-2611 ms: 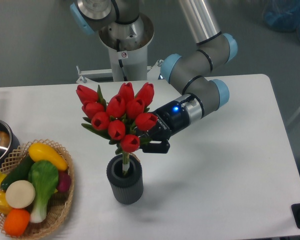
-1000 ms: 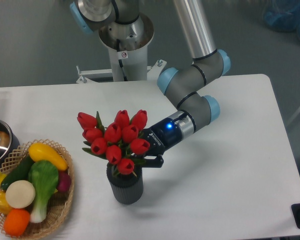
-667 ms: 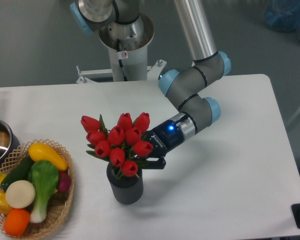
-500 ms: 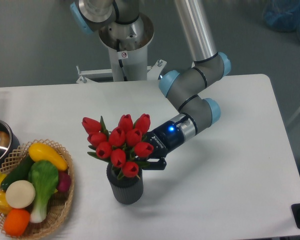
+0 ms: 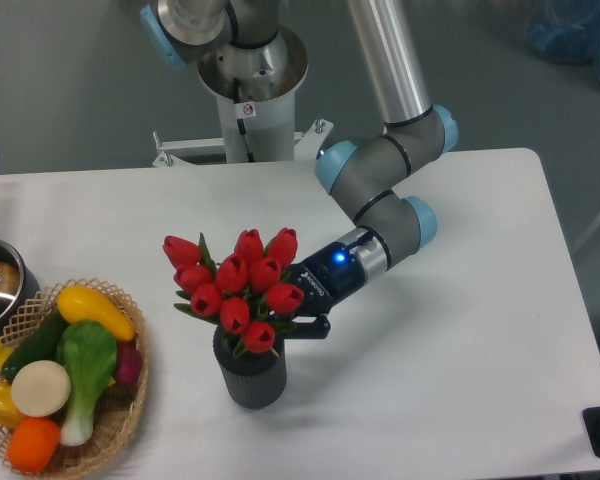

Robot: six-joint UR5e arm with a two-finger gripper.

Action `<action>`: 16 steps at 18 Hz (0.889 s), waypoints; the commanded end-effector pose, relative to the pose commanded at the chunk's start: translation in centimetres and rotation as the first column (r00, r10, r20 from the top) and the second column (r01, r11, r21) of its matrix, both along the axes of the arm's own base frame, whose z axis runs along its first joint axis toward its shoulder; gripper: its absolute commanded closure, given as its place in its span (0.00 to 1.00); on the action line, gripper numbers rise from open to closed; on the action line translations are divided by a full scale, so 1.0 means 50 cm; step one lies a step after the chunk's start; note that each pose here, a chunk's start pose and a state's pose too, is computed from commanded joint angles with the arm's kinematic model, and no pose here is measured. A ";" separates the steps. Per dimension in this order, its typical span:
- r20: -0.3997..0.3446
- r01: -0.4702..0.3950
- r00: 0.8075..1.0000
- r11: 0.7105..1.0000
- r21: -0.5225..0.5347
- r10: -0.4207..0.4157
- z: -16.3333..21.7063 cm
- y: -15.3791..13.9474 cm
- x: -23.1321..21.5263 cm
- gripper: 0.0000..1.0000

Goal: Insert the flowers into the vase
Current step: 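Hold the bouquet steady in the vase, pressing stems down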

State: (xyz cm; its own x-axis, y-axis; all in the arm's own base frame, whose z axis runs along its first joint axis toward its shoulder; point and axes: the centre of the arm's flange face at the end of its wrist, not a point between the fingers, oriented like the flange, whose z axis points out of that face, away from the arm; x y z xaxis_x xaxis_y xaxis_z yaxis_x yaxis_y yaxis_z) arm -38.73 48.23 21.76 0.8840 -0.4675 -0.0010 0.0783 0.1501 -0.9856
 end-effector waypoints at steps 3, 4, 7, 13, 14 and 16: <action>-0.008 0.000 1.000 1.000 0.004 0.000 -0.002 0.001 0.001 0.82; -0.011 -0.001 1.000 1.000 0.006 0.001 -0.002 0.001 0.001 0.82; -0.011 -0.001 1.000 1.000 0.006 0.001 -0.001 0.002 0.001 0.81; -0.013 -0.001 1.000 1.000 0.007 0.001 0.000 0.002 0.000 0.76; -0.012 -0.001 1.000 1.000 0.006 0.001 -0.001 0.002 0.000 0.76; -0.012 -0.001 1.000 1.000 0.006 0.001 -0.001 0.002 0.000 0.74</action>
State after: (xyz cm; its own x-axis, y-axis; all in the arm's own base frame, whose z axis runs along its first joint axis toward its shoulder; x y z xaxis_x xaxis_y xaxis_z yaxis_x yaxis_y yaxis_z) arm -38.75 48.35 21.69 0.8843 -0.4668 -0.0146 0.0663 0.1565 -0.9855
